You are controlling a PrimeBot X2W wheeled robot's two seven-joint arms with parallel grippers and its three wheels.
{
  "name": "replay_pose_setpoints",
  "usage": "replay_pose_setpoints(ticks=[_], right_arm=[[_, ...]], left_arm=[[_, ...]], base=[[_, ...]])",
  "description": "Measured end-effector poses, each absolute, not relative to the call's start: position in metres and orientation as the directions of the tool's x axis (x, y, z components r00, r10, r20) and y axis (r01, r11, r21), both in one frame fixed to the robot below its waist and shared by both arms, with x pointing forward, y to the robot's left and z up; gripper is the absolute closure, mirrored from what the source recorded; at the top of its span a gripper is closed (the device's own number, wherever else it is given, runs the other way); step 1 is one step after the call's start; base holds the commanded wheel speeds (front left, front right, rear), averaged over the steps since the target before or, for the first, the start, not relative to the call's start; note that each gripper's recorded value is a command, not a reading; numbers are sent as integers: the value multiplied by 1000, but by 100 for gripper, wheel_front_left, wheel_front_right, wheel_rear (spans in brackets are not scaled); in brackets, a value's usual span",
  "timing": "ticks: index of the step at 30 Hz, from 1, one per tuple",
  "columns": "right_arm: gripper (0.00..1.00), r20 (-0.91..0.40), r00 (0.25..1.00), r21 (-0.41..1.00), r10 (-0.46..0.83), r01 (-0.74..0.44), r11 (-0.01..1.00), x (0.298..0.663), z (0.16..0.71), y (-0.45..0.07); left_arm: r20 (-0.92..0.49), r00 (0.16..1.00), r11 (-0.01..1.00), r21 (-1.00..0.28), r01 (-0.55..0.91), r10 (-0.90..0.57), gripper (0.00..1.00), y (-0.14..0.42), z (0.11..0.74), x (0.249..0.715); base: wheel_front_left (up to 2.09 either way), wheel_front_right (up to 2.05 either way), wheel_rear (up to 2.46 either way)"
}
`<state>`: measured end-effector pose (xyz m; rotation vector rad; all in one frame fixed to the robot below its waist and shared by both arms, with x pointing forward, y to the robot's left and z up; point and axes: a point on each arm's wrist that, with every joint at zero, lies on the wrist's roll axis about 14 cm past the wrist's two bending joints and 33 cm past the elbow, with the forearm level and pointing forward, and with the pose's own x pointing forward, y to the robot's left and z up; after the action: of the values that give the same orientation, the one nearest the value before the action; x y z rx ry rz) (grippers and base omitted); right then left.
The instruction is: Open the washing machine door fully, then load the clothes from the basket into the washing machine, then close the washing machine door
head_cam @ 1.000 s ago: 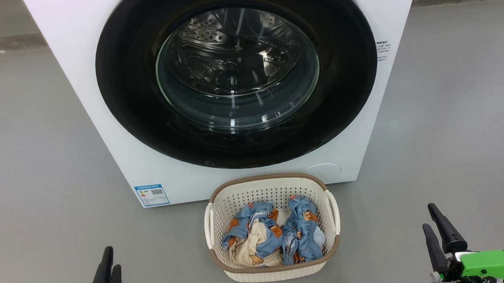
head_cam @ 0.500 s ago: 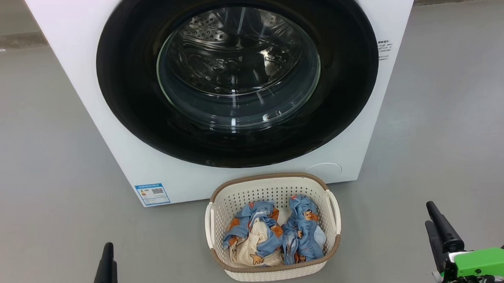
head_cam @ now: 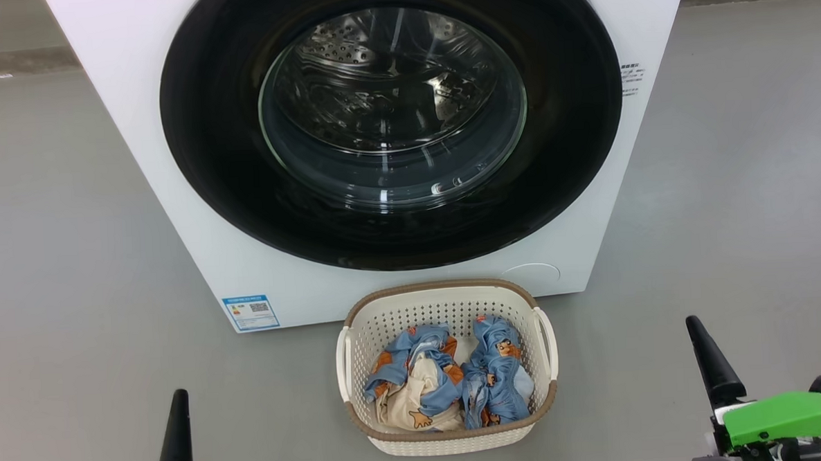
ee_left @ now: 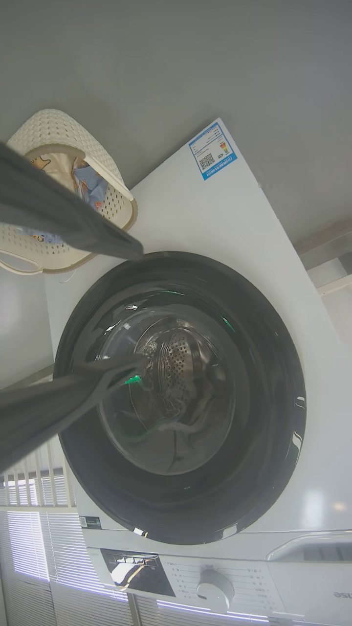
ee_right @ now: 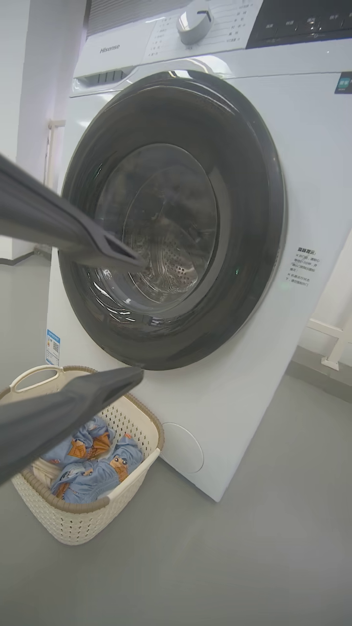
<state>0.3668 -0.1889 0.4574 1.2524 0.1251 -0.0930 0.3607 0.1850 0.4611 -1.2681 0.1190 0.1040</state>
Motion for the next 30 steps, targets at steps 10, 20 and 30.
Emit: replay_pose_setpoints(ticks=[10,20,30], right_arm=[[0,-115,993,892,11,99,442,371,465,-186],[0,-92,996,834,22,65,547,372,469,-183],[0,-75,997,773,34,37,633,373,472,-181]], left_arm=[[-130,991,423,-898,-124,16,0,186,465,362],[-101,995,530,-843,-93,15,0,184,471,362],[-72,997,614,-786,-66,15,0,184,477,363]], base=[[0,0,0],[0,0,0],[0,0,0]])
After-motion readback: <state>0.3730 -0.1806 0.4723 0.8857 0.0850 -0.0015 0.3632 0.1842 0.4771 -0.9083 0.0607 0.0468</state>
